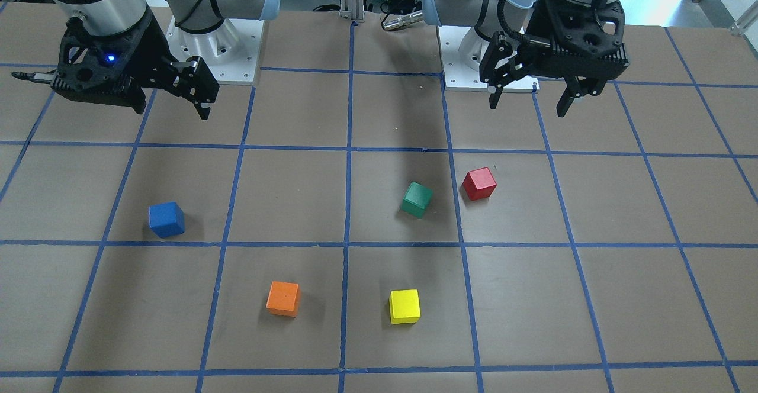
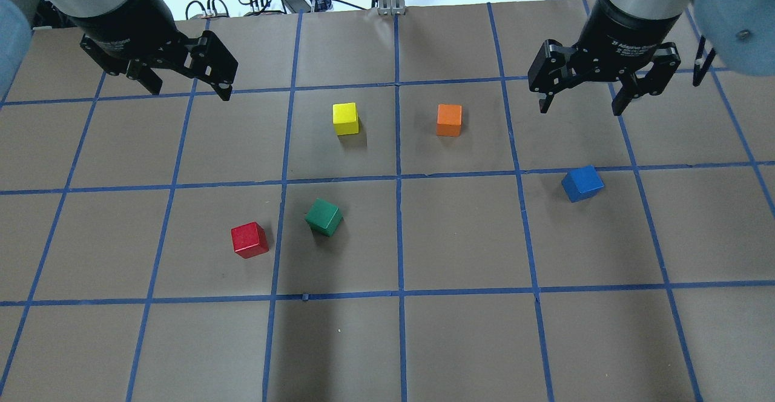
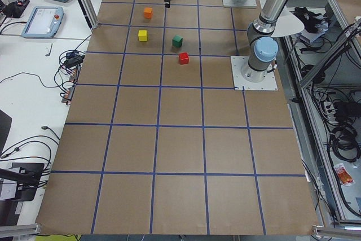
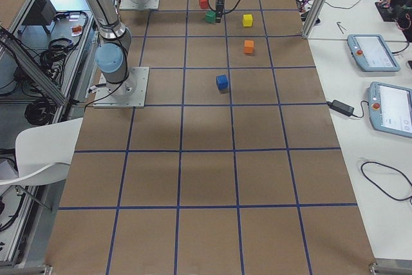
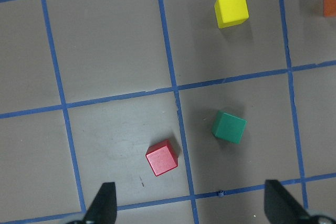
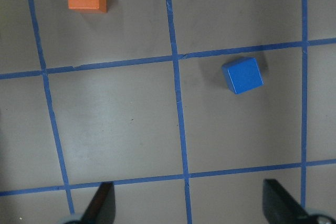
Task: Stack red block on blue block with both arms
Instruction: 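Move the left gripper down toward the red cube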
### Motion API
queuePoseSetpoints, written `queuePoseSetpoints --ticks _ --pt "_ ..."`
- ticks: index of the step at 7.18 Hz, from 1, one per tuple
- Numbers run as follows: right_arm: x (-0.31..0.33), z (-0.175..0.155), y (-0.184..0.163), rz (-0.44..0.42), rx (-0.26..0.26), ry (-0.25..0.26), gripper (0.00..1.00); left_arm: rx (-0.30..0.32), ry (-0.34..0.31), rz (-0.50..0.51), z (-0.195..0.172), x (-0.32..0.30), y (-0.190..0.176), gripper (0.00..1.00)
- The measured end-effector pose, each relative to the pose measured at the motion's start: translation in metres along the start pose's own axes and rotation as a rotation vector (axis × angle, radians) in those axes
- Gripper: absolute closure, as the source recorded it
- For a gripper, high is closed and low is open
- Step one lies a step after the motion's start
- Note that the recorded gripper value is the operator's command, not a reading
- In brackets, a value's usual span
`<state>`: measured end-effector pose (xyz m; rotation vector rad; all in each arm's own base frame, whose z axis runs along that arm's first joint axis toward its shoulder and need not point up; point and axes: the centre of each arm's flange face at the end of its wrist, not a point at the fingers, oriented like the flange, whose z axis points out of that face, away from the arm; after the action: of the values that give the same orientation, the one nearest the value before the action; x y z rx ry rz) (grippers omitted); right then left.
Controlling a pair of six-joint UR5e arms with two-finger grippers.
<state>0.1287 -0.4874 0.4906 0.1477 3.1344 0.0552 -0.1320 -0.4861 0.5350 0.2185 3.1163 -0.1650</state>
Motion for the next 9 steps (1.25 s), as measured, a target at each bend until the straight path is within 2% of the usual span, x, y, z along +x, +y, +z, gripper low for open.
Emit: queuePoseSetpoints --ticks 6,8,9 --pt "0.001 0.007 0.003 0.0 -0.008 0.004 0.0 -0.017 -0.002 -0.003 0.002 0.0 0.002 0.0" --pt "0.001 0.006 0.002 -0.001 -0.004 0.004 0.0 -0.055 0.003 -0.038 0.011 0.0 0.006 0.0" --pt "0.001 0.006 0.003 -0.001 -0.004 0.004 0.0 -0.091 0.006 -0.084 0.029 -0.003 0.009 0.0"
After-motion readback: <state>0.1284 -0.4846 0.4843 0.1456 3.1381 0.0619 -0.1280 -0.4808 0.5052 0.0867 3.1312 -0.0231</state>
